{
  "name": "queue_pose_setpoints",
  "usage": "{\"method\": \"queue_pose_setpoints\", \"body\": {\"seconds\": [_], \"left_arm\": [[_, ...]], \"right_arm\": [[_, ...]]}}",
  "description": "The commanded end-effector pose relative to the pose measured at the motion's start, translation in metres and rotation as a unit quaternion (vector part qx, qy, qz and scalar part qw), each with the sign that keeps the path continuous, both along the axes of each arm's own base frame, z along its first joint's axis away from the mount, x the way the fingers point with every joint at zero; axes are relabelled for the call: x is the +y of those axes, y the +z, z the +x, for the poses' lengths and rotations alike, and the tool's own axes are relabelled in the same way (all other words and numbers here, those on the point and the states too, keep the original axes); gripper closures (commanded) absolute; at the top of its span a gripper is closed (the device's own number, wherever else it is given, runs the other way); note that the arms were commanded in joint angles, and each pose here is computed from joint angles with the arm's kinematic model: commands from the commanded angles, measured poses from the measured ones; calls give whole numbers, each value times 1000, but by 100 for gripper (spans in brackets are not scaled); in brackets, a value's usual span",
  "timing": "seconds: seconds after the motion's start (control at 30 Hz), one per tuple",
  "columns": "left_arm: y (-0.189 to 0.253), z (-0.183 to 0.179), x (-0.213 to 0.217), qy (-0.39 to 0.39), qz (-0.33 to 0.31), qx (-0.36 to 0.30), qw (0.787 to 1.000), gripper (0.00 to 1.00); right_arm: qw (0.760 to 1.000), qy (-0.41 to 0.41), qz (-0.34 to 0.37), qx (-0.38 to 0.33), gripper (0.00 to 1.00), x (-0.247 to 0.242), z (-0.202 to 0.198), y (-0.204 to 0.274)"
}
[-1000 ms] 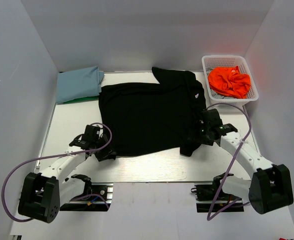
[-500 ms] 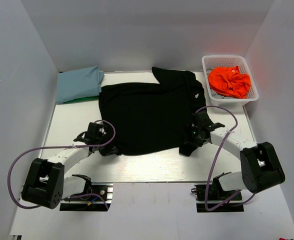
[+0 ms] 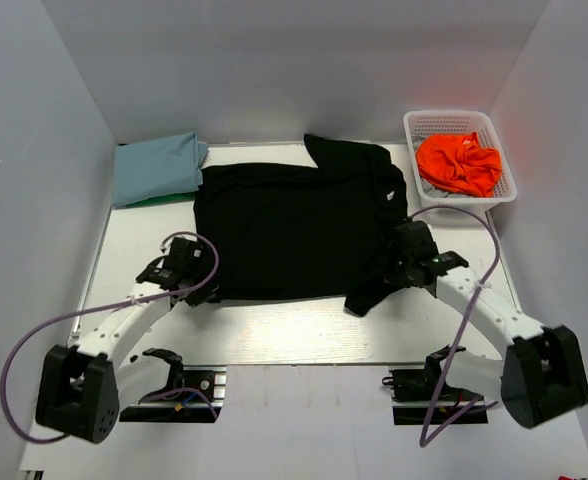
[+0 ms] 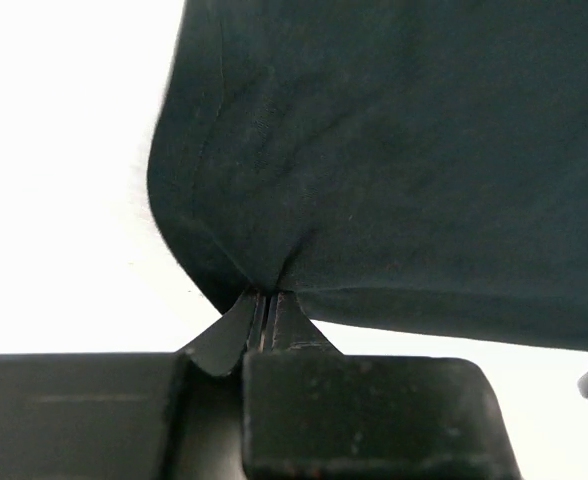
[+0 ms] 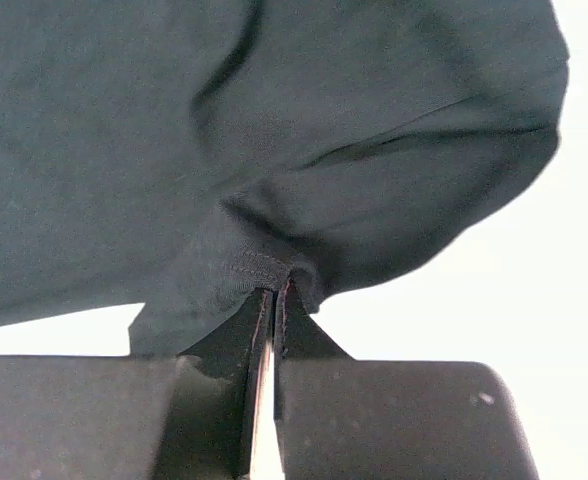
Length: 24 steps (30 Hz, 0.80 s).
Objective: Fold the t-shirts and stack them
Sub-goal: Flatten out the tshirt
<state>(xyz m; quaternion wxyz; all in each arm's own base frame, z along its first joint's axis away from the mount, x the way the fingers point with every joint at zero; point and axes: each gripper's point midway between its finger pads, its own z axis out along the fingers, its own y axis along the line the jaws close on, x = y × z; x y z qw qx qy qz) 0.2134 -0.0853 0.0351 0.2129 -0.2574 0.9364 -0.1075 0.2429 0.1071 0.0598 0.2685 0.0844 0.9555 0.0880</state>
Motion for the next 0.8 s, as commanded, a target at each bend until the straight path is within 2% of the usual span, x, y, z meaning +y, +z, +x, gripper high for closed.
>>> {"method": "queue_pose_setpoints", "body": {"seconds": [0.0,0.13,0.2,0.33,0.43,0.47,0.57,0.7,0.77], "left_arm": [[42,16,27,54,55,-55,995,100],[69,22,29,57,60,-74,994,100],[71,18,32,58,66,-69,994,100],[100,27,28,44,59,-103,992,100],[122,32,31,37,66,-125,989,100],[129,34,33,44,70,-137,987,100],[141,35,48,67,100,-151,981,100],[205,56,57,100,102,-225,964,100],[245,71,55,101,95,-287,948,100]], "right_arm": [[998,-40,-44,-37,100,-26,1,29],[989,-84,-78,-94,100,-50,6,64],[980,-121,-101,-119,100,-66,8,79],[959,-189,-110,-182,100,-89,9,126],[937,-236,-134,-220,100,-110,6,158],[917,-274,-148,-250,100,-124,7,182],[889,-325,-130,-296,100,-138,1,219],[863,-321,-85,-380,100,-133,16,280],[854,-316,-85,-405,100,-133,22,304]]}}
